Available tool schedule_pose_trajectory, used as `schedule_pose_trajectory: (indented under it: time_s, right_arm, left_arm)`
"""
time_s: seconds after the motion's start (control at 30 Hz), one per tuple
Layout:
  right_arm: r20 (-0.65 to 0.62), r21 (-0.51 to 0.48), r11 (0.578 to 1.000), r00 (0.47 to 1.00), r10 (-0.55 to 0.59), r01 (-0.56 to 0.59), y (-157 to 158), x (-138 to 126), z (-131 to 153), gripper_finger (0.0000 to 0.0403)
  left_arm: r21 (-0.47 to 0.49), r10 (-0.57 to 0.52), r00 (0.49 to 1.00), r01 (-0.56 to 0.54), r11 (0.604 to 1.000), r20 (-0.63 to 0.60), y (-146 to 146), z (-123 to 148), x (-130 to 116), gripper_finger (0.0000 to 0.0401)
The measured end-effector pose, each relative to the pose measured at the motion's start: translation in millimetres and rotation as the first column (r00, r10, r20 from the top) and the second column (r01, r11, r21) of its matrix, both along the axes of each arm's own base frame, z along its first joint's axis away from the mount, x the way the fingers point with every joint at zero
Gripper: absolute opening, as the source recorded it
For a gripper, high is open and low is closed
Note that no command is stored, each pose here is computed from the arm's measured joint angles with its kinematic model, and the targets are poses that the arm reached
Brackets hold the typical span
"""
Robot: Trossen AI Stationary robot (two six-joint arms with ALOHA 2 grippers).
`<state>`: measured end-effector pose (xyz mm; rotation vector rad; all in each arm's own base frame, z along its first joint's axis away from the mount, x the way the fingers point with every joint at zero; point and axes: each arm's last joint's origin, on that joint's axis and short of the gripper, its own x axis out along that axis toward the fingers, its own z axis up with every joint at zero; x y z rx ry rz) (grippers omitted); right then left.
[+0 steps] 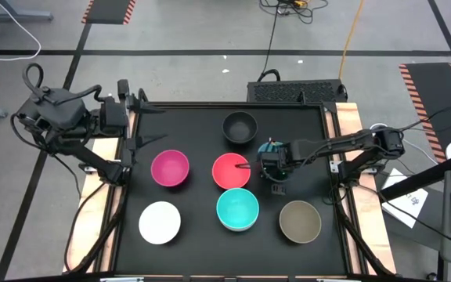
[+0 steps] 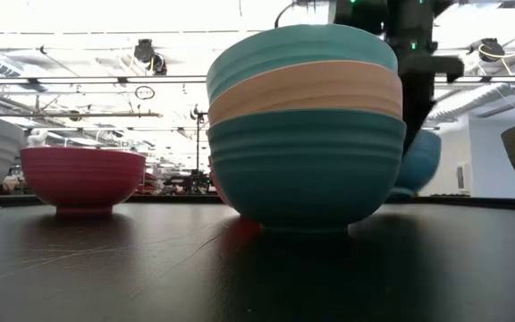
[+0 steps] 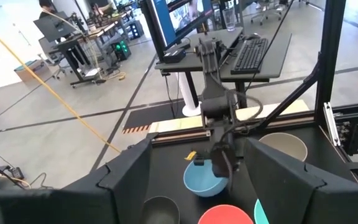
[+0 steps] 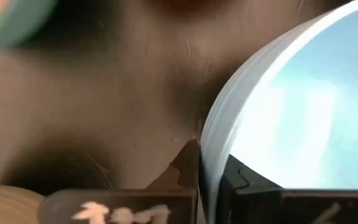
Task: Nest bowls inside each other
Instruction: Stack the blue bowl on top of the light blue bowl
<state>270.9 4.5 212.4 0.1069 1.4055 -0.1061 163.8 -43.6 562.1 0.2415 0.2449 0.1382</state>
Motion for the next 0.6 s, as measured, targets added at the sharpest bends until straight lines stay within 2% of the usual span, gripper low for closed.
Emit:
schedule_pose_trajectory:
  time_s: [0.17, 0.3, 0.47, 0.6]
  right_arm:
    - [0.053, -0.115, 0.993, 0.998, 0.030, -0.024, 5, 7, 13, 0.0001]
    - [0.051, -0.120, 0.992, 0.998, 0.046, -0.040, 9, 8, 22, 0.0000]
    - [0.018, -0.189, 0.980, 0.997, 0.068, -0.064, 18, 7, 41, 0.0000]
    - [0.075, -0.193, 0.975, 0.989, 0.127, -0.110, 37, 10, 66, 0.0000]
  left_arm:
    - [-0.001, 0.001, 1.000, -0.001, 1.000, -0.011, 0, -1, 0, 0.0257]
    - [-0.003, 0.002, 1.000, -0.002, 1.000, -0.012, 0, -1, 0, 0.0257]
    - [-0.003, 0.003, 1.000, -0.003, 1.000, -0.012, 0, -1, 0, 0.0257]
    - [-0.001, 0.003, 1.000, -0.003, 1.000, -0.016, 0, -2, 0, 0.0257]
